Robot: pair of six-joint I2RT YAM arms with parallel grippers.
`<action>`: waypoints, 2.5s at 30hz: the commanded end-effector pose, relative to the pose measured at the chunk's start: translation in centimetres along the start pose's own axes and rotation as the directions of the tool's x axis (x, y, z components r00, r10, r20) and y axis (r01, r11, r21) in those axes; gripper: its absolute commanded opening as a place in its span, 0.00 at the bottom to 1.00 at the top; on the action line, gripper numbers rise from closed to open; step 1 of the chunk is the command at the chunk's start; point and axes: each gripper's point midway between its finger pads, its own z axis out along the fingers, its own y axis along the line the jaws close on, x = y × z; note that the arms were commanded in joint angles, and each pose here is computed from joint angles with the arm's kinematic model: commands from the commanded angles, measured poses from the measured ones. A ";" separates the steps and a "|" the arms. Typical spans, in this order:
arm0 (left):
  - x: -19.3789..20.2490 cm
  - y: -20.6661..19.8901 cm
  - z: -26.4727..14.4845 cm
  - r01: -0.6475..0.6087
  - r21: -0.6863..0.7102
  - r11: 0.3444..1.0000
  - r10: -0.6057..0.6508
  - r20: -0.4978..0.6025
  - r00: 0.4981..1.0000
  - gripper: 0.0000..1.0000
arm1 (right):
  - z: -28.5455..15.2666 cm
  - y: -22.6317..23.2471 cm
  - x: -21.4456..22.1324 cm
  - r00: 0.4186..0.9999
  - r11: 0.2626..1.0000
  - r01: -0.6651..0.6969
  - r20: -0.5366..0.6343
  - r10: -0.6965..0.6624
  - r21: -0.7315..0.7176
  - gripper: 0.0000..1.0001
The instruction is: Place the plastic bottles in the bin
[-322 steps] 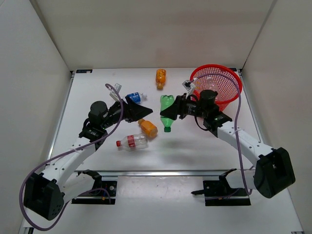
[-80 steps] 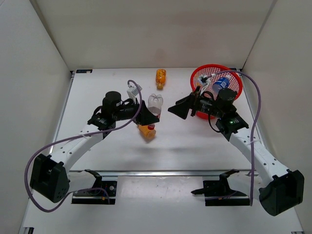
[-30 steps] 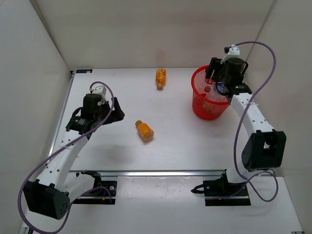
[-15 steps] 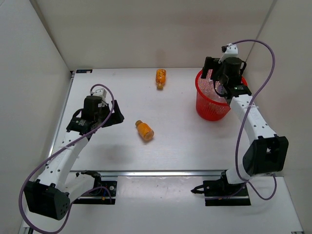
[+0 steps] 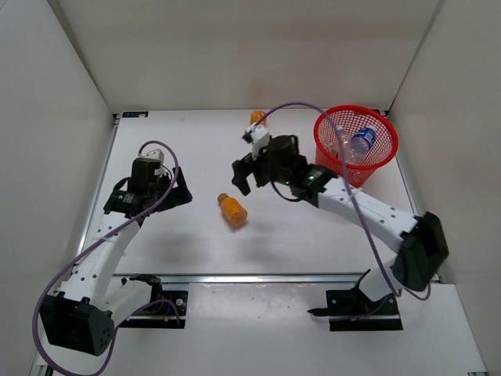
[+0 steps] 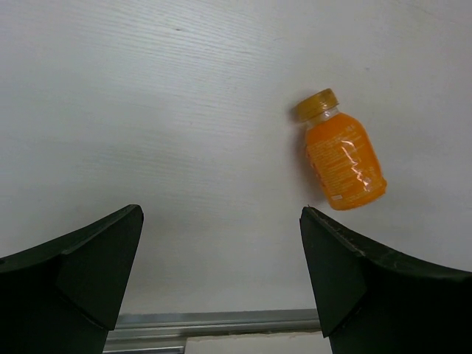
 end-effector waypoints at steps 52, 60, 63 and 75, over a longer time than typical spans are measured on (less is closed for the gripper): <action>0.8 1.0 -0.4 0.007 -0.004 1.000 -0.007 0.024 1.000 0.98 | -8.8 -30.4 -5.3 0.898 0.711 -0.422 0.367 0.242 0.563 0.46; 1.6 1.4 0.3 0.002 -0.017 1.000 -0.003 -0.010 1.000 0.99 | -10.2 -28.8 -5.6 0.913 0.710 -0.385 0.356 0.200 0.590 0.92; 1.5 1.3 0.3 -0.013 -0.015 1.000 0.013 -0.016 1.000 0.99 | -11.4 -27.2 -8.7 0.914 0.721 -0.356 0.383 0.136 0.595 0.99; -1.1 -0.4 2.9 -0.011 0.018 1.000 0.013 -0.079 0.997 0.99 | 5.1 -18.6 -8.8 0.994 0.875 -0.107 0.058 0.090 0.472 0.99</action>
